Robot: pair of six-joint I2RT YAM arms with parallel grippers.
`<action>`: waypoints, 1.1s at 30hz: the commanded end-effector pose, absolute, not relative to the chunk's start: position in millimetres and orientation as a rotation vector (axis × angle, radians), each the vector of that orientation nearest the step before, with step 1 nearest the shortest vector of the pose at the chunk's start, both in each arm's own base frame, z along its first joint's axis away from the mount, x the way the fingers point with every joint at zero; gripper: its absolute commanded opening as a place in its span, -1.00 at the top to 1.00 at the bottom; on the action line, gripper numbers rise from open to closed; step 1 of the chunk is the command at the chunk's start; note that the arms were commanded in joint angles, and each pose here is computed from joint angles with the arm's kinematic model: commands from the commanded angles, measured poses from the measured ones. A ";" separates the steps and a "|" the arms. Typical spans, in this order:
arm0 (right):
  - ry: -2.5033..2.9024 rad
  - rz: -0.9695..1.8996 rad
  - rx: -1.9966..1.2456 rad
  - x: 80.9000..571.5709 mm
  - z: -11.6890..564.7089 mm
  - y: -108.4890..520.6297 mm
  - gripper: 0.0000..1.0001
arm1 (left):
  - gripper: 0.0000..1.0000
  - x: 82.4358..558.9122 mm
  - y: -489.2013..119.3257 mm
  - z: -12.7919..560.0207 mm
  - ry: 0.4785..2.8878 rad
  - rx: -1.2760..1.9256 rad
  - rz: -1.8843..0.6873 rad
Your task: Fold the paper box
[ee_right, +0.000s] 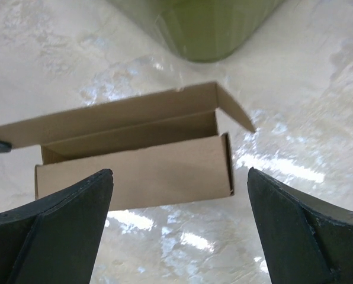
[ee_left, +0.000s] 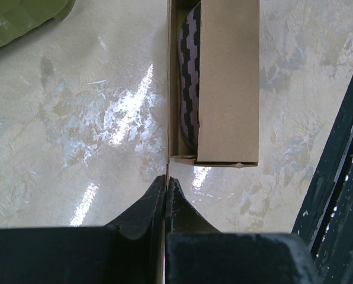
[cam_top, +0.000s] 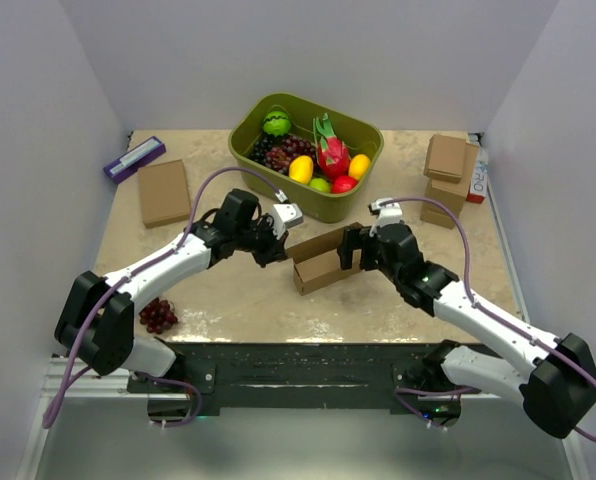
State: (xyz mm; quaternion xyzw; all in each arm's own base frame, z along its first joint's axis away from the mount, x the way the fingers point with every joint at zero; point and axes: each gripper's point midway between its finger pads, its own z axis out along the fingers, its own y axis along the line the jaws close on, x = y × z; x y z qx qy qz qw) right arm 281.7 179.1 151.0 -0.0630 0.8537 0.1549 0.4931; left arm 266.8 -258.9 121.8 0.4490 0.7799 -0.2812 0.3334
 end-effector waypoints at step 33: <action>1.955 0.869 0.440 275.9 112.0 214.5 -0.61 | -0.85 265.1 -323.5 115.1 2.031 1.338 -1.008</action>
